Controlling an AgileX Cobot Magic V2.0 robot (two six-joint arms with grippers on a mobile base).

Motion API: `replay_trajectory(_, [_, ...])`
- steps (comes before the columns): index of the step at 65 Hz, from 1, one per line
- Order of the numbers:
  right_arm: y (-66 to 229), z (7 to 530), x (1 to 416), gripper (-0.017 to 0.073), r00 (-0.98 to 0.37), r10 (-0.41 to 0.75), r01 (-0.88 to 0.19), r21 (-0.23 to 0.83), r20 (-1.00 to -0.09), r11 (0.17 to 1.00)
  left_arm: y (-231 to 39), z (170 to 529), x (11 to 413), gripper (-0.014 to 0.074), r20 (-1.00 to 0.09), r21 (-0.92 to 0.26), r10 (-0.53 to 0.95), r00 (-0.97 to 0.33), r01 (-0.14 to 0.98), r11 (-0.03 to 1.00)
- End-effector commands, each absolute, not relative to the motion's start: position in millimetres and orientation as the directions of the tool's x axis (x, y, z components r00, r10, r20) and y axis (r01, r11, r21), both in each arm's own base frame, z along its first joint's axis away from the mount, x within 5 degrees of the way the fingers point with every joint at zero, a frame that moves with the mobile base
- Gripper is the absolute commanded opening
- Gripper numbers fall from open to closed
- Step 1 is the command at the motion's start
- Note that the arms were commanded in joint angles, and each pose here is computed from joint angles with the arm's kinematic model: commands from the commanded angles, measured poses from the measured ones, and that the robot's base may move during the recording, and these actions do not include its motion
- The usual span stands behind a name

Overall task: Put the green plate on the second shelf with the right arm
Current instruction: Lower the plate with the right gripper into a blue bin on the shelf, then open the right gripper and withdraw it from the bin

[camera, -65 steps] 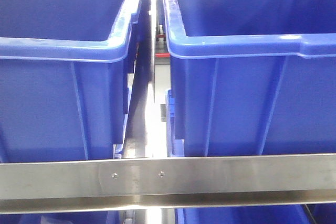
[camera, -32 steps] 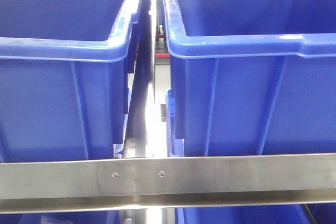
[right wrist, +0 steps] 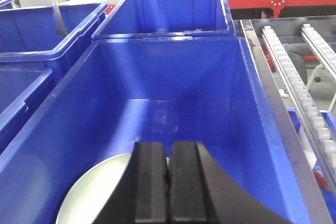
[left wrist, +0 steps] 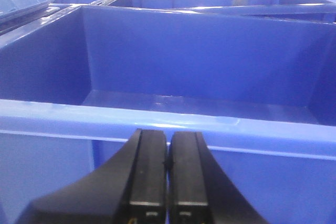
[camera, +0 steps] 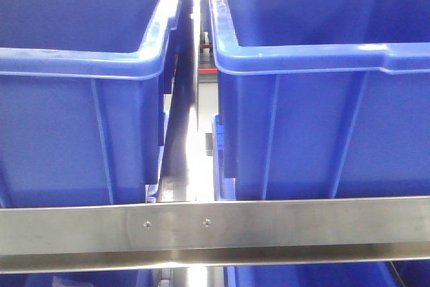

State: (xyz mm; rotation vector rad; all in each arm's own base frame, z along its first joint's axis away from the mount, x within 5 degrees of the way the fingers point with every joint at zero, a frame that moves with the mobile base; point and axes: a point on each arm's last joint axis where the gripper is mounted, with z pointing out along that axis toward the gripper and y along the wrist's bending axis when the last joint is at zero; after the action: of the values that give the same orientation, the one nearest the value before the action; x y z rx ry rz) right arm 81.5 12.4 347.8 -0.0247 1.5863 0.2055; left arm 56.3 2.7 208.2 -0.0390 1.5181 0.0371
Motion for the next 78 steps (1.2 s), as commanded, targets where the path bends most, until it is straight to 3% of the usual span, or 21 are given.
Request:
replay_trajectory(1, [10.9, 361.2, 80.7, 0.0050, 0.067, 0.112, -0.138, 0.102, -0.992, 0.985, 2.9, 203.9, 55.9, 0.0130, -0.993, -0.008, -0.002, 0.121, -0.050, 0.999])
replay_trajectory(15, [7.5, 312.4, 80.9, 0.0050, 0.137, 0.126, -0.109, 0.111, -0.983, 0.988, 2.9, 203.9, 55.9, 0.0130, -0.993, -0.008, -0.002, 0.121, -0.050, 0.999])
replay_trajectory(24, [3.3, 267.9, 61.4, 0.0050, 0.269, 0.139, -0.100, 0.116, -0.953, 0.988, 2.9, 203.9, 55.9, 0.0130, -0.993, -0.008, -0.002, 0.121, -0.050, 0.999])
replay_trajectory(35, [3.3, 231.7, 51.9, 0.0050, 0.247, 0.123, -0.104, 0.100, -0.961, 0.990, 2.9, 203.9, 55.9, 0.0130, -0.993, -0.008, -0.002, 0.121, -0.050, 0.999])
replay_trajectory(53, [5.0, 215.3, 53.7, 0.0050, 0.140, 0.065, -0.103, 0.051, -0.988, 0.993, 2.9, 203.9, 55.9, 0.0130, -0.993, -0.008, -0.002, 0.121, -0.050, 0.999])
replay_trajectory(78, [4.7, 219.9, 52.9, 0.0050, 0.192, 0.054, -0.099, 0.036, -0.980, 0.994, 2.9, 203.9, 55.9, 0.0130, -0.993, -0.008, -0.002, 0.121, -0.050, 0.999])
